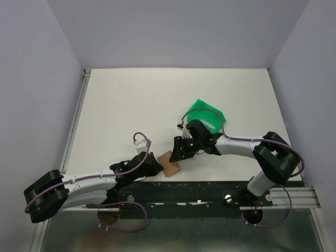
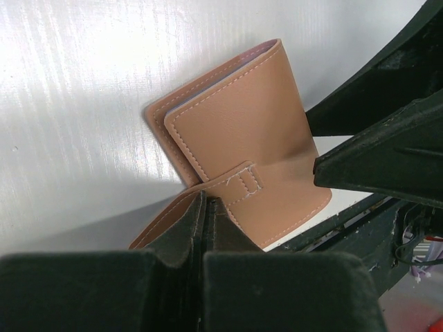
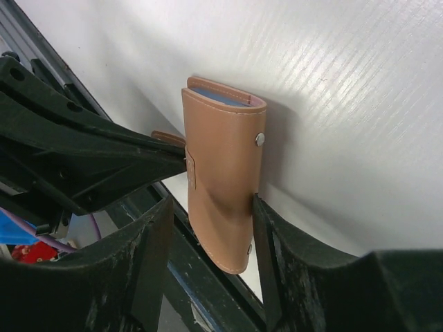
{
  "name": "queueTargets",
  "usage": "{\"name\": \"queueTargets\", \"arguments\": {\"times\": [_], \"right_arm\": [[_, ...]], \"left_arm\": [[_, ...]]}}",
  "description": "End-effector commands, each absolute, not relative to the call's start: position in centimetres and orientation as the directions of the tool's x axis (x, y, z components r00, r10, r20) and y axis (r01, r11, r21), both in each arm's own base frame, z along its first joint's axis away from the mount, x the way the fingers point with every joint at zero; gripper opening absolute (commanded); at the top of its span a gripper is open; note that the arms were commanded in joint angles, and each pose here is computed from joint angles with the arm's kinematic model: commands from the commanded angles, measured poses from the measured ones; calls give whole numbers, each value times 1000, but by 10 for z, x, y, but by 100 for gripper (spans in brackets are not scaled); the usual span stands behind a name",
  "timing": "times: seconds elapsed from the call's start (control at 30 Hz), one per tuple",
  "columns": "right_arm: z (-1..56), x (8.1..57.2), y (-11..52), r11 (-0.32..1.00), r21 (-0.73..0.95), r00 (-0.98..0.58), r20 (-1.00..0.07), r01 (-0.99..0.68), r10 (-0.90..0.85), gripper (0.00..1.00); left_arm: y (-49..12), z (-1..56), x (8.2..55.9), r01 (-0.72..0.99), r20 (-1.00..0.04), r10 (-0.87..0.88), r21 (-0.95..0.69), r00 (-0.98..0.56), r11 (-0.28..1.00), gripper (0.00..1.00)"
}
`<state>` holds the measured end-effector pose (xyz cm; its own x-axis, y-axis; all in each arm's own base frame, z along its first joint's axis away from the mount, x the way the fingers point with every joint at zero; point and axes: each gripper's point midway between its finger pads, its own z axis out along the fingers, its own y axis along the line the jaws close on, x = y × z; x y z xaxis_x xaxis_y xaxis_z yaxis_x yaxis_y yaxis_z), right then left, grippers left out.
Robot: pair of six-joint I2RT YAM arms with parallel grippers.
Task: Put the credit cards into the card holder
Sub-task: Close the card holder at the corner of the board.
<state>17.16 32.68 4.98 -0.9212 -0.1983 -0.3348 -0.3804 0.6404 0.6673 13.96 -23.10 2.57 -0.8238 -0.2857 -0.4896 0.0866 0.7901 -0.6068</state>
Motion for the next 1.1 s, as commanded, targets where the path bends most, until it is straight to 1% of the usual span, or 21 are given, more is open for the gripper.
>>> {"name": "queueTargets", "arguments": {"times": [0.0, 0.27, 0.37, 0.4, 0.47, 0.57, 0.67, 0.73, 0.87, 1.07], "right_arm": [[52, 166, 336, 581, 718, -923, -319, -383, -213, 57], [41, 162, 337, 593, 720, -932, -278, -361, -231, 52], [36, 169, 329, 645, 674, -932, -289, -360, -218, 52], [32, 168, 322, 674, 651, -936, -279, -349, -214, 53], [32, 172, 315, 704, 616, -932, -298, -354, -207, 55], [32, 177, 307, 738, 574, -926, -323, -355, -194, 56], [29, 178, 304, 754, 558, -928, -320, -348, -192, 56], [29, 176, 309, 737, 579, -931, -307, -349, -199, 56], [33, 168, 324, 662, 658, -933, -289, -357, -216, 56], [40, 162, 341, 577, 741, -940, -263, -342, -219, 51]], "left_arm": [[-206, -6, 130, 43, -481, -244, -511, -842, 859, 0], [-206, -11, 128, 38, -469, -236, -503, -851, 863, 0], [-207, -12, 129, 36, -467, -236, -502, -852, 864, 0], [-208, -12, 128, 37, -465, -235, -504, -853, 863, 0], [-208, -12, 128, 35, -465, -236, -503, -853, 864, 0], [-208, -13, 128, 35, -463, -235, -502, -855, 864, 0], [-209, -12, 129, 36, -465, -236, -505, -853, 862, 0], [-209, -12, 129, 36, -465, -236, -505, -853, 862, 0], [-209, -12, 129, 37, -465, -234, -502, -854, 864, 0], [-208, -12, 129, 36, -466, -235, -502, -853, 864, 0]]}}
